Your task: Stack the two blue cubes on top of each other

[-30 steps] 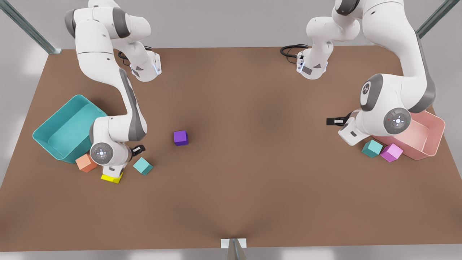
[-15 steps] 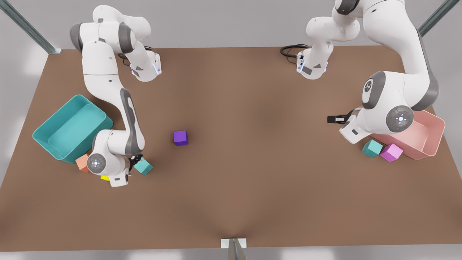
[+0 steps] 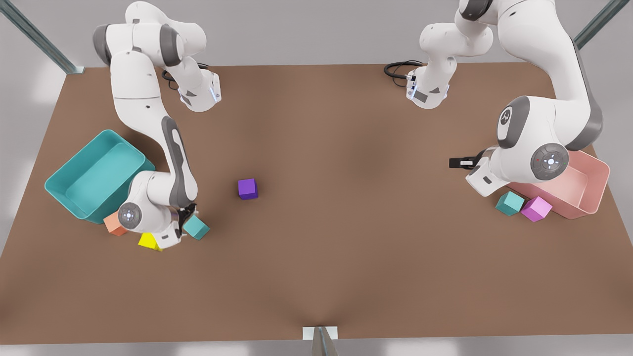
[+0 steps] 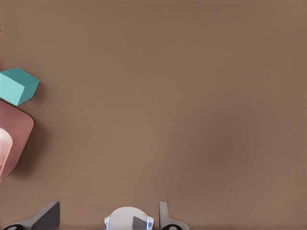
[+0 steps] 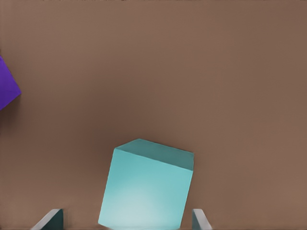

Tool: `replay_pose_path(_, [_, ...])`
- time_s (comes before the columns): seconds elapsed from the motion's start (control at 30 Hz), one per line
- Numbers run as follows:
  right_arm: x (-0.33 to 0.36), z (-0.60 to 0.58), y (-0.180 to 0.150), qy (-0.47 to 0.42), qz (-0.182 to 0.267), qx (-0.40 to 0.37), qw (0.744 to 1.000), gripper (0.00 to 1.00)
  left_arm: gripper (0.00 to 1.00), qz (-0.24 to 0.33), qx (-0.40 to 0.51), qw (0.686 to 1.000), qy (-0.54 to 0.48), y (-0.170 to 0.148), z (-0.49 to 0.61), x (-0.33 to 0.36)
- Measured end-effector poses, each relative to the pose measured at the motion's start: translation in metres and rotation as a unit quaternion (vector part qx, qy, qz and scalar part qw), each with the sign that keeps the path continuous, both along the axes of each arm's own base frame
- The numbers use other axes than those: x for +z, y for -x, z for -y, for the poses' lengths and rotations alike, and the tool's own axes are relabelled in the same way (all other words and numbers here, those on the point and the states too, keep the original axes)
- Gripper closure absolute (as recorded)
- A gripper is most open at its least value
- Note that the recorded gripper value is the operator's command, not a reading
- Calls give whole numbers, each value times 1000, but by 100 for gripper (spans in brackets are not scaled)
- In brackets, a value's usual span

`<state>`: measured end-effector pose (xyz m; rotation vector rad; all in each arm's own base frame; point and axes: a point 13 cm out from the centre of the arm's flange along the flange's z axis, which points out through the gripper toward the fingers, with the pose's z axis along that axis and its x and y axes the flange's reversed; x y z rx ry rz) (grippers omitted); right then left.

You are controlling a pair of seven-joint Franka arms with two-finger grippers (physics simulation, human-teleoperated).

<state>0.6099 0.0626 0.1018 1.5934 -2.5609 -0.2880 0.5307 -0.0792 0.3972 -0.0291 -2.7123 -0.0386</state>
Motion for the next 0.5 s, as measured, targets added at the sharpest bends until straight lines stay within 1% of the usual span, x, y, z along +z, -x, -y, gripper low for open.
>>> replay_pose_path(0.2, [-4, -1, 5, 0, -7, -4, 1000, 0, 0, -1, 0, 1000, 0, 0, 0, 0])
replay_pose_path(0.5, [-6, -3, -3, 3, -3, -19, 1000, 0, 0, -3, 1, 1000, -1, 1, -1, -1])
